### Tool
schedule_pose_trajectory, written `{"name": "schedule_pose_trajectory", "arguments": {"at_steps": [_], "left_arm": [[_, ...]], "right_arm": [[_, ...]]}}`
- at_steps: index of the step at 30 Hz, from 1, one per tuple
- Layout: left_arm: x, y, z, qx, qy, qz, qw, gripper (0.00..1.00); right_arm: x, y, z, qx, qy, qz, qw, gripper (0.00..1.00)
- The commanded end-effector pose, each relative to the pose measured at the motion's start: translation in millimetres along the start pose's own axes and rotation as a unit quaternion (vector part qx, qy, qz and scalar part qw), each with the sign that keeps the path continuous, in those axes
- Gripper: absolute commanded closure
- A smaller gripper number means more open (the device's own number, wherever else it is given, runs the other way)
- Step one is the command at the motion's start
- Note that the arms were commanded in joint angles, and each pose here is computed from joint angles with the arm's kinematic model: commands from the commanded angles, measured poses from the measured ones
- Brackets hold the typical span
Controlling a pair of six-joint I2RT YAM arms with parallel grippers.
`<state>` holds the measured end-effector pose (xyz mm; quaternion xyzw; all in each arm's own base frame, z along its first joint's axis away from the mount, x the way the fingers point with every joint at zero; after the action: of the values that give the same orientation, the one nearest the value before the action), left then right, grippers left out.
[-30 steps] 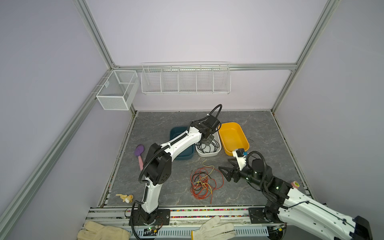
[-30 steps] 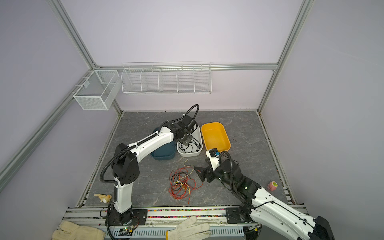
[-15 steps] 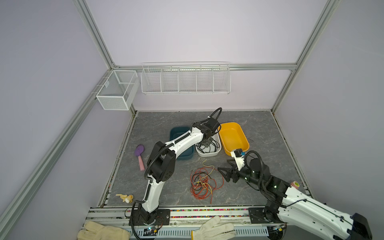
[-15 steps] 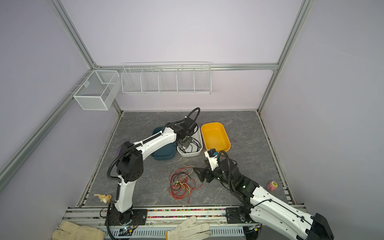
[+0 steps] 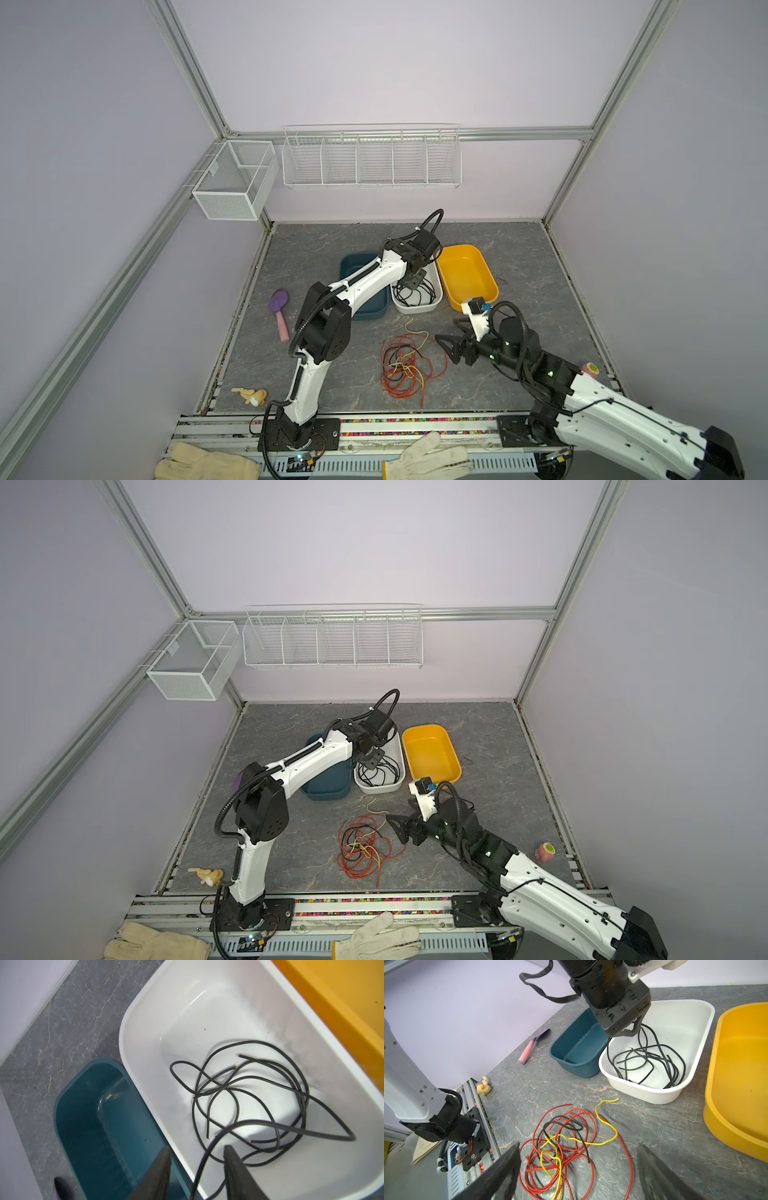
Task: Untangle the cables
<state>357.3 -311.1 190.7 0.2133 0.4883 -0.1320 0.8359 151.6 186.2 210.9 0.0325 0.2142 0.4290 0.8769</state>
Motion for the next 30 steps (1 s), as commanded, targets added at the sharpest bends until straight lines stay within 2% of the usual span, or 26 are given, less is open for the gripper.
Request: {"name": "schedule_pose_trajectory", "arguments": {"at_steps": [1, 12, 18, 22, 26, 30], "left_arm": [[-19.0, 9.8, 8.9, -0.004, -0.012, 0.007, 1.0, 0.53], [-70.5, 29.0, 29.0, -0.039, -0.072, -0.003, 0.997, 0.32], [-112.0, 43.5, 23.9, -0.093, -0.11, -0.039, 0.989, 0.2], [-144.9, 47.5, 5.6, -0.144, -0.119, -0.102, 0.977, 0.09], [-163.0, 48.0, -26.9, -0.166, -0.121, -0.166, 0.964, 0.06], [-170.8, 54.5, -67.2, -0.184, -0.126, -0.186, 0.957, 0.01]], "right_arm": [[-0.7, 4.1, 7.8, -0.002, -0.016, 0.011, 1.0, 0.12], [1.5, -1.0, 6.6, 0.02, -0.012, -0.012, 1.0, 0.12], [12.4, -5.6, 1.4, 0.061, 0.031, -0.035, 0.997, 0.12], [24.2, 0.6, 0.1, 0.064, 0.068, -0.007, 0.996, 0.12], [37.9, 8.1, -5.6, 0.065, 0.106, 0.034, 0.992, 0.12], [50.3, 13.5, -8.8, 0.074, 0.14, 0.061, 0.985, 0.12]]}}
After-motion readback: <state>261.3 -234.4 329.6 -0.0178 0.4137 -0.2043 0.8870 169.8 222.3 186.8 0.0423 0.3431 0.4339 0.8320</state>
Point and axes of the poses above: each gripper's point midway between its finger pads, its own x axis out along the fingers, its own y axis along the line the jaws close on, z = x × y, the point moved 7 cm from there along -x, back along the fingers, and after that the axes turned 8 degrees about -x, right-handed, at the moved point
